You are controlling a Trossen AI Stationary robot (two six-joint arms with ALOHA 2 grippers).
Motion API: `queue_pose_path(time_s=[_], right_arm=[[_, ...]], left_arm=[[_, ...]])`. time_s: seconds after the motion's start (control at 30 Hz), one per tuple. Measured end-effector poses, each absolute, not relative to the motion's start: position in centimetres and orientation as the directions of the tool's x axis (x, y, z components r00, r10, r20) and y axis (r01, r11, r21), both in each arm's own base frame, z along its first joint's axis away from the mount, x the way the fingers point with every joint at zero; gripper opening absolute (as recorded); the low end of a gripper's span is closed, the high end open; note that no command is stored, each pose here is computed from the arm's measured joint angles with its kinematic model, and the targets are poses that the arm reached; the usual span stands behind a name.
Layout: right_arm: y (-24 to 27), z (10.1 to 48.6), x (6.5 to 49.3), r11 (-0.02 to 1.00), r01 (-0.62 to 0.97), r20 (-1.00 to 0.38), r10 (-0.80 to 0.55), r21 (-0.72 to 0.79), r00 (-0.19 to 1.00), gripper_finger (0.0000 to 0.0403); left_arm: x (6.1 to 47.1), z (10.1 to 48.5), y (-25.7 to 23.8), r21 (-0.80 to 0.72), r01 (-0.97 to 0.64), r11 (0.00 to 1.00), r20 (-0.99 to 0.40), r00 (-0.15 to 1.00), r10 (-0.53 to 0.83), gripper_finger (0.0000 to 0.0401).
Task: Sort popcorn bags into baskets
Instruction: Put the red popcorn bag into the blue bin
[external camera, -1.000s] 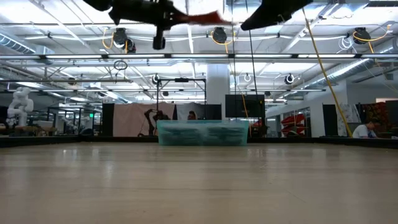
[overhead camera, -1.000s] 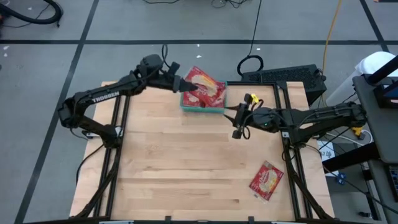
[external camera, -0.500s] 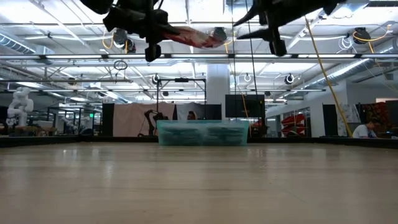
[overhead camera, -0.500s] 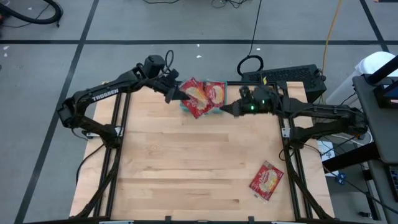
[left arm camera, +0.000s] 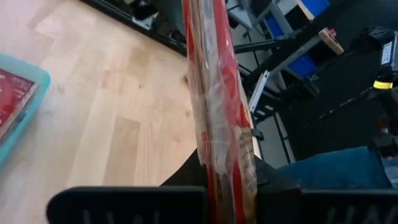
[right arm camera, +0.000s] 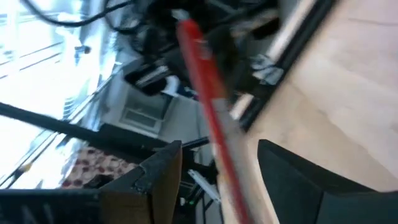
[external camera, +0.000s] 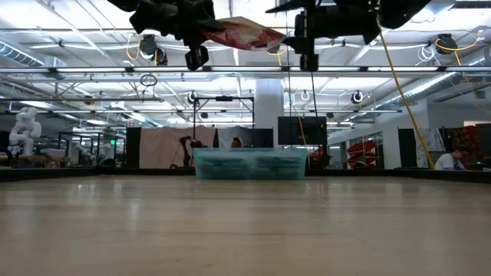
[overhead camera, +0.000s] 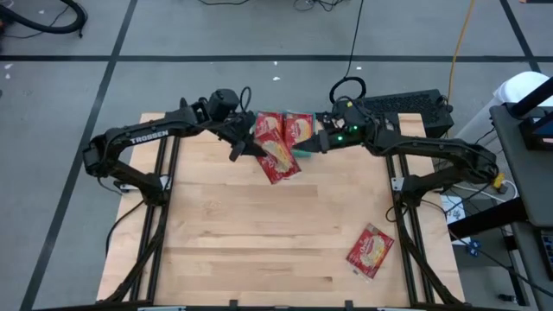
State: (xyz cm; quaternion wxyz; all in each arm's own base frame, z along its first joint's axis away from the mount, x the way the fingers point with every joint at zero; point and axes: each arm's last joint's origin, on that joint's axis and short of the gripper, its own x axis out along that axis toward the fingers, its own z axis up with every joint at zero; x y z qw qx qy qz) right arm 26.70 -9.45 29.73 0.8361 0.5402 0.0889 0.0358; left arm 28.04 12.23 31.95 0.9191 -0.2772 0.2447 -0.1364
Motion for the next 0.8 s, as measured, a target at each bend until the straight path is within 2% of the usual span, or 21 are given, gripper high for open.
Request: queue_pose_path(time_s=[0.1,0.27,0.53,0.67,0.8], right_arm=[[-9.2,29.6,27.7,0.423,-0.019,-0.063,0.179,0.906,0.982,0.0203],[-8.7,28.7,28.5,0.472,-0.019,-0.089,0.205,0.882,0.975,0.0185],[-8.7,27.7,29.1,0.548,-0.015,-0.122,0.213,0.836,0.969,0.0130],[-8.7,27.5,29.2,0.586,-0.019,-0.129,0.210,0.810,0.969,0.0106],[-8.8,27.5,29.1,0.617,-0.027,-0.128,0.206,0.787,0.970,0.0058]], left_arm=[[28.2,31.6,12.1,-0.595,0.100,0.798,-0.392,0.831,-0.395,0.0029],[28.1,31.5,12.1,-0.611,0.083,0.788,-0.397,0.828,-0.395,0.0036],[28.2,31.6,12.1,-0.632,0.063,0.772,-0.391,0.835,-0.387,0.0018],[28.4,31.7,12.1,-0.653,0.041,0.757,-0.385,0.843,-0.377,0.0033],[28.7,31.8,11.6,-0.644,0.013,0.765,-0.395,0.851,-0.347,0.0040]])
